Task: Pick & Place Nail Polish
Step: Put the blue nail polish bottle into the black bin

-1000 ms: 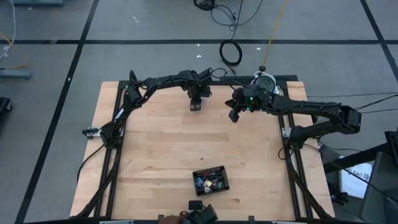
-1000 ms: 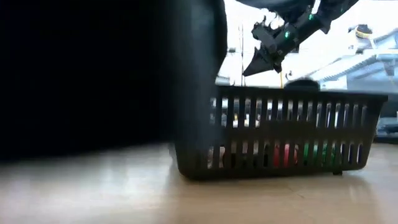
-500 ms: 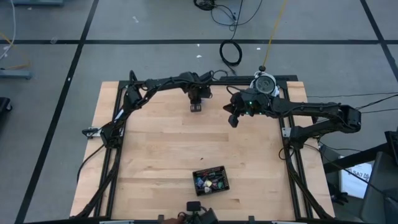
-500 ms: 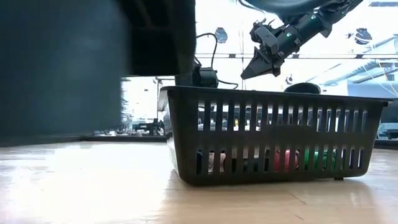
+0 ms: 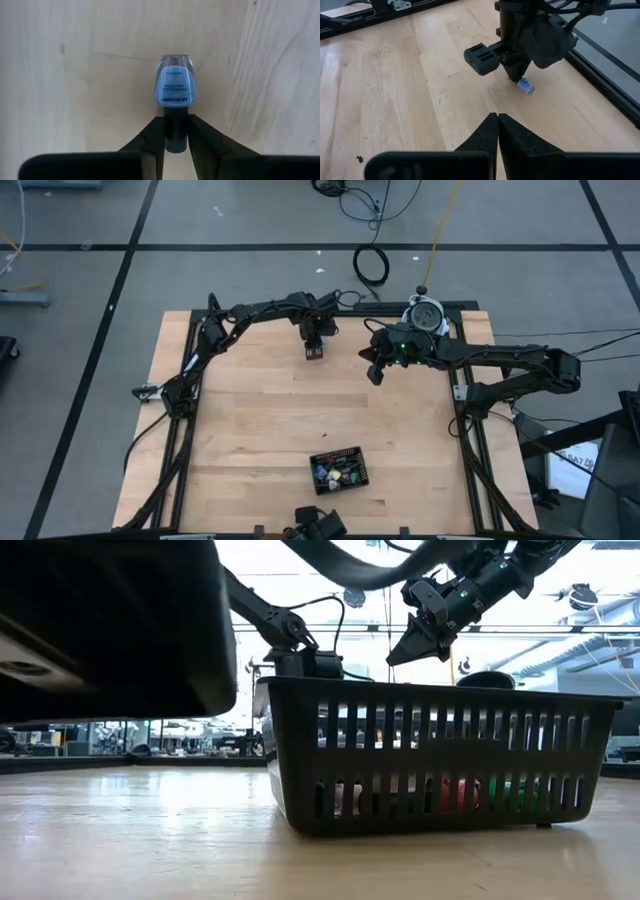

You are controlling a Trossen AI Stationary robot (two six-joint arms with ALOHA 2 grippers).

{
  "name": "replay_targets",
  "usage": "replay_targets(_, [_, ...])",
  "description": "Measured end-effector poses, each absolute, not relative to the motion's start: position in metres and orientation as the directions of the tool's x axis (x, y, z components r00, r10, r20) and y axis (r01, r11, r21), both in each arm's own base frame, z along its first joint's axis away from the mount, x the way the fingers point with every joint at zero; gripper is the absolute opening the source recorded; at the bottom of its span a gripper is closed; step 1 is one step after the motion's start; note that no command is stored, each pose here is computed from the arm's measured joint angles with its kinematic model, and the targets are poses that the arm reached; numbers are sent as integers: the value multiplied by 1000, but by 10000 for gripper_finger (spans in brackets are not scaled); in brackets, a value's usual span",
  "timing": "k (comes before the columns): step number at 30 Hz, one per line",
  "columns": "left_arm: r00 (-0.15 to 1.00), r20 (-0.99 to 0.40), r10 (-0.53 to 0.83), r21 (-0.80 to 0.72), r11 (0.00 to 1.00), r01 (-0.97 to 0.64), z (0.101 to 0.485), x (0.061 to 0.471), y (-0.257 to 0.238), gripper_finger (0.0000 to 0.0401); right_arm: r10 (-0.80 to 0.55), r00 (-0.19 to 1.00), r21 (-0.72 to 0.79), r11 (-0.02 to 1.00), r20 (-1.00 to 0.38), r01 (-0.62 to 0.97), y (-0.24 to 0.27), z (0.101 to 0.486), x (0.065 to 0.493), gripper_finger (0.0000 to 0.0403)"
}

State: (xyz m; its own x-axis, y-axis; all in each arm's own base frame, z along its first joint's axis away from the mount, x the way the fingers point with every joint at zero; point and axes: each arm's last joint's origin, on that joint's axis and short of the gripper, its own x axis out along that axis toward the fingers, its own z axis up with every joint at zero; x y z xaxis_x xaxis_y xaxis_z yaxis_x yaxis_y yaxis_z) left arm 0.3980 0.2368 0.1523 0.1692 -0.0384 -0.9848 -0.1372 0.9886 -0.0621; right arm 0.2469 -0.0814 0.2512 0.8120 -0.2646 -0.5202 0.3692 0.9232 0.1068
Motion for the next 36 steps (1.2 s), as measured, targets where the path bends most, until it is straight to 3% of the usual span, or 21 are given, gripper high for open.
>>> replay_targets(4, [165,-986,-38,-67,983,-173,151,398,236,100,-265,812,107,923,-520,369,-81,251,247,4])
replay_targets(12, [127,-991,30,9,986,-165,150,402,231,212,-266,812,109,922,-520,372,-81,251,247,4])
replay_targets(16, [118,-992,52,35,989,-140,151,402,230,236,-265,812,125,917,-520,379,-81,251,247,4])
replay_targets(29, [137,-990,-44,-57,994,-92,151,401,227,238,-263,813,127,917,-520,378,-81,251,247,4])
replay_targets(36, [138,-990,-39,-49,997,-65,151,401,227,176,-263,813,136,914,-520,383,-81,251,247,4])
